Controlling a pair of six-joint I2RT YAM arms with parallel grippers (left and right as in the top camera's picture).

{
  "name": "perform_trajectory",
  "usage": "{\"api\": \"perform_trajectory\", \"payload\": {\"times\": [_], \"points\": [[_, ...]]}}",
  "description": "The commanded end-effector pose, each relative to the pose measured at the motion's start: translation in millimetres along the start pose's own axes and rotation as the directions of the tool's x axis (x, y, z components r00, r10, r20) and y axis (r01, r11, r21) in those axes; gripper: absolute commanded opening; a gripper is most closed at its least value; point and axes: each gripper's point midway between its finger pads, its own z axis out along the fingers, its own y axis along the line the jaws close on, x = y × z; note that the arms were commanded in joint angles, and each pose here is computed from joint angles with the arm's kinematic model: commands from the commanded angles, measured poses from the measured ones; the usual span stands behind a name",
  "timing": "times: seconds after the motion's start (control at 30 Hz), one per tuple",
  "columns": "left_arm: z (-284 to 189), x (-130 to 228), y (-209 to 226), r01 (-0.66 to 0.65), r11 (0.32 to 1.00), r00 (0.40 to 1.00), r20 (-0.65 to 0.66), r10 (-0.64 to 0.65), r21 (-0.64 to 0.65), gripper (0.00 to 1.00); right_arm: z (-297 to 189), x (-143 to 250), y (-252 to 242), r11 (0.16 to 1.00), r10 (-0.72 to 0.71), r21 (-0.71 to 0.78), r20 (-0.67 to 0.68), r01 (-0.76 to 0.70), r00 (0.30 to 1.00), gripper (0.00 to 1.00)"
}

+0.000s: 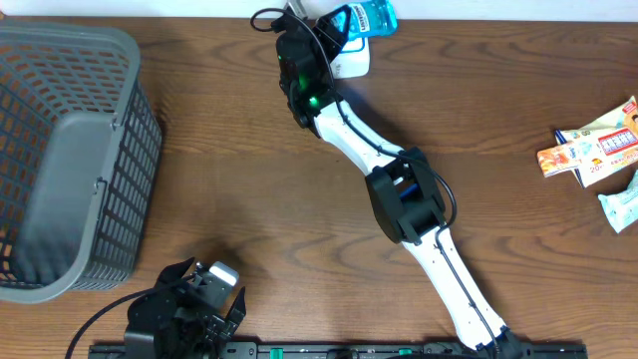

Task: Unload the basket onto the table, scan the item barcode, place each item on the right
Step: 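Swing the held teal bottle right along the top edge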

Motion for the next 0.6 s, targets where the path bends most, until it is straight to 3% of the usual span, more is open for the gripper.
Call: {"api": "perform_trajectory", "payload": {"times": [0.0, 0.57], "points": [[1, 4, 1, -0.005, 1.0, 1.0, -0.019, 0.005, -0.01, 0.99, -11, -26, 9, 0.999, 0.043, -0.038, 0.105, -0.039, 0.994, 0.01], [1, 4, 1, -0.005, 1.0, 1.0, -0.019, 0.005, -0.01, 0.99, -16, -28, 20, 0.998, 0.054, -0.046, 0.125, -0.049, 0.991, 0.01]]}}
